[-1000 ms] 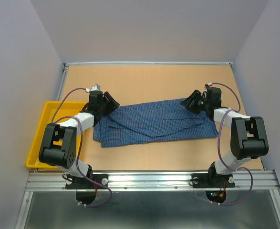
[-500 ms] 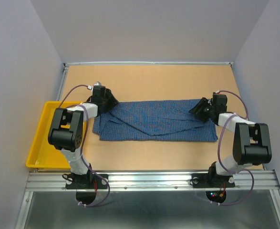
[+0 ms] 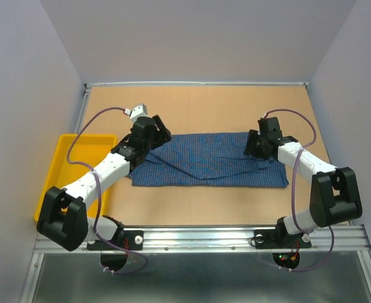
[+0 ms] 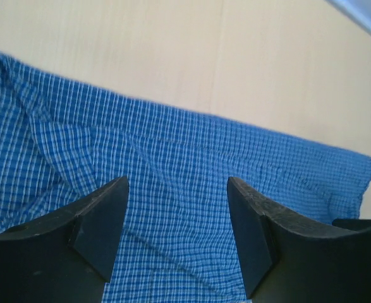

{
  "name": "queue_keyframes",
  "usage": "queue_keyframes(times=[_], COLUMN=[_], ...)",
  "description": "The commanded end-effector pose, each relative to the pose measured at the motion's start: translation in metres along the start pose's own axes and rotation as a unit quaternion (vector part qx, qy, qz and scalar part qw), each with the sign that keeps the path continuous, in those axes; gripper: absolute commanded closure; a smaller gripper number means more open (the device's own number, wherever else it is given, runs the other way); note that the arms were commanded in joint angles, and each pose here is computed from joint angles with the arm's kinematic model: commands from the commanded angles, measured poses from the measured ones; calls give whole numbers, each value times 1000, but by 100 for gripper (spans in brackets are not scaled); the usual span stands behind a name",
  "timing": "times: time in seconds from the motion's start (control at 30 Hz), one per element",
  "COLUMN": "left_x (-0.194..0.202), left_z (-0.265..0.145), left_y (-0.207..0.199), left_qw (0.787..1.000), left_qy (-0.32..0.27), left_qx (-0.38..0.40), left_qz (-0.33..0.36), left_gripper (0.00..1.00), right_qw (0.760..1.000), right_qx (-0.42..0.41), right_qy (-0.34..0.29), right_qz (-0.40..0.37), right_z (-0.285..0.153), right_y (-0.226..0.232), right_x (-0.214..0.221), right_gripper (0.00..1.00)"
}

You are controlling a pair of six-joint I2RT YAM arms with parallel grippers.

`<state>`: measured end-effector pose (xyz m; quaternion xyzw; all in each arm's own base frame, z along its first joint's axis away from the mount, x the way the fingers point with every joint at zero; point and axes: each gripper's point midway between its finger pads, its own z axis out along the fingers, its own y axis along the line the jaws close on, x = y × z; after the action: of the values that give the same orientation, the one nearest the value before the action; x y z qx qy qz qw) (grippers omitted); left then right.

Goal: Fold and stack the long sleeve shirts
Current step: Fold the shirt

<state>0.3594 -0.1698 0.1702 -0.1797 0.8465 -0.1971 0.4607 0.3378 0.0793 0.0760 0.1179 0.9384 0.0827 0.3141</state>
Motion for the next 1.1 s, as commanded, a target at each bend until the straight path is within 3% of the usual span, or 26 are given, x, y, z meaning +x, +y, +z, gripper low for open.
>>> queue_keyframes(times=[0.0, 0.27, 0.43, 0.53, 0.57, 0.6, 0.67, 0.7, 0.77, 0.8, 0.87, 0.97, 1.03, 1.07], left_x=[80, 119, 101, 87, 99, 75, 81, 54, 53, 29, 14, -37, -60, -92], left_z=[3, 42, 75, 109, 122, 139, 164, 179, 201, 209, 218, 199, 184, 158], left_y=[57, 79, 64, 53, 63, 39, 38, 7, -5, -36, -57, -94, -95, -110], left_qw=[992, 975, 972, 966, 957, 962, 953, 962, 959, 967, 969, 974, 972, 973], left_qy=[93, 157, 151, 152, 174, 151, 166, 137, 139, 110, 90, 25, -15, -56], left_qx=[-91, -146, -141, -146, -163, -145, -152, -128, -111, -78, -51, -15, -19, -4], left_qz=[8, 58, 117, 150, 166, 177, 201, 198, 219, 214, 225, 225, 234, 224], left_gripper=[25, 29, 29, 29, 29, 29, 29, 29, 29, 29, 29, 28, 28, 28], right_qw=[995, 984, 974, 965, 962, 957, 952, 945, 943, 938, 935, 939, 940, 942], right_qx=[65, 69, 32, -3, -12, -34, -65, -90, -129, -155, -175, -201, -207, -215], right_qy=[59, 136, 193, 241, 250, 264, 271, 276, 264, 256, 240, 185, 143, 119], right_qz=[-51, -97, -111, -107, -110, -114, -124, -149, -158, -178, -194, -209, -229, -230], right_z=[5, 16, 8, -10, -15, -28, -41, -53, -67, -76, -82, -92, -96, -103], right_y=[-19, -1, 23, 42, 49, 65, 87, 105, 136, 157, 174, 197, 203, 210], right_x=[20, 74, 121, 161, 171, 188, 202, 216, 217, 219, 213, 183, 162, 148], right_gripper=[41, 41, 41, 41, 41, 41, 41, 41, 41, 41, 40, 40, 39, 39])
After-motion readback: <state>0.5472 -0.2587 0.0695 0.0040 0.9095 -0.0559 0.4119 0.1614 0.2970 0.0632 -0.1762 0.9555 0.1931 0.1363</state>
